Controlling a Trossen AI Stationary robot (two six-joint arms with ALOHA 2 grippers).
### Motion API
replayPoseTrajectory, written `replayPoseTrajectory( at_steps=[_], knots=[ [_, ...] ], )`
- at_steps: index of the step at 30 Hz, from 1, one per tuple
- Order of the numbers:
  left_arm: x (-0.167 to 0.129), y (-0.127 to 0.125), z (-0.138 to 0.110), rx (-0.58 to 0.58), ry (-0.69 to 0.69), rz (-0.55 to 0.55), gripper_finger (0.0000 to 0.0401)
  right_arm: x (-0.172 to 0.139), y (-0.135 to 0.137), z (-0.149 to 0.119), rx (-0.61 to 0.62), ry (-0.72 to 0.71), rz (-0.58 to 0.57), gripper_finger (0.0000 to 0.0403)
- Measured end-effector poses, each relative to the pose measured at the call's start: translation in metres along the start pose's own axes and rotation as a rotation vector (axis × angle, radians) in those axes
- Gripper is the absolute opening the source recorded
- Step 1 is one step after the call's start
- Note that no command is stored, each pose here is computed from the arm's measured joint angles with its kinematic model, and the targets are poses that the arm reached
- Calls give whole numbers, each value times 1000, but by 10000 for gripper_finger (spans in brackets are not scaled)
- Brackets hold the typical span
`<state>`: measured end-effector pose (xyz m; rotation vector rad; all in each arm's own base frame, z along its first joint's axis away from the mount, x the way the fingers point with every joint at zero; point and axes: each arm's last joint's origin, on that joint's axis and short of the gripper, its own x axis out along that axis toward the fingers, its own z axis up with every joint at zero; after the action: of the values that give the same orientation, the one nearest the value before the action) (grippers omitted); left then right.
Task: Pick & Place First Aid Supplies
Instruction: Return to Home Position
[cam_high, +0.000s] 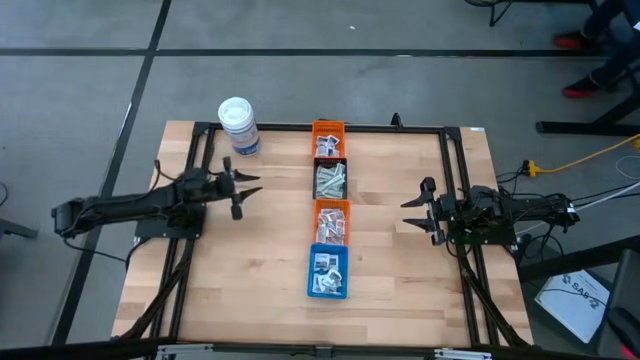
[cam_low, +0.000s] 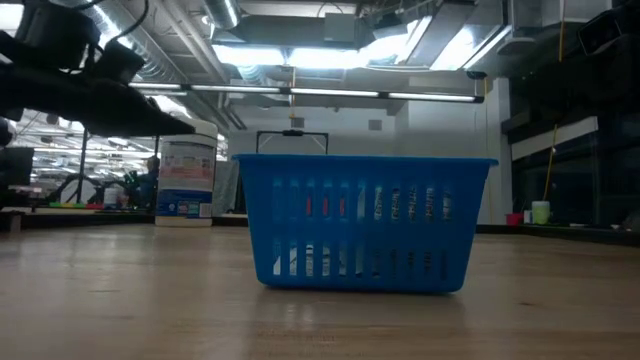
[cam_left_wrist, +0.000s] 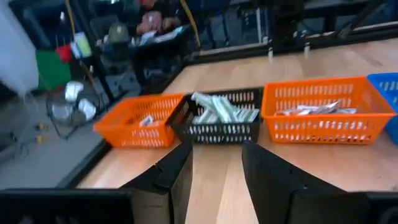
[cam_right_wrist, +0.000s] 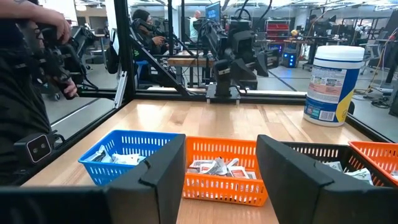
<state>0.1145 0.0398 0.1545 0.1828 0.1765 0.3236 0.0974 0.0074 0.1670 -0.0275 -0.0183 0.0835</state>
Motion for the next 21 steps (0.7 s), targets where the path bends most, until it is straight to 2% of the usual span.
replayPoseTrajectory(
  at_steps=[7,12,16,21],
  knots=[
    [-12,0,14,104,-174,-56,134,0,0,0,0,0,0,195],
    [-23,1,18,41,-248,-59,134,0,0,0,0,0,0,195],
    [-26,-1,11,14,-199,-76,134,0,0,0,0,0,0,195],
    [-26,-2,12,-93,-195,-94,134,0,0,0,0,0,0,195]
  ],
)
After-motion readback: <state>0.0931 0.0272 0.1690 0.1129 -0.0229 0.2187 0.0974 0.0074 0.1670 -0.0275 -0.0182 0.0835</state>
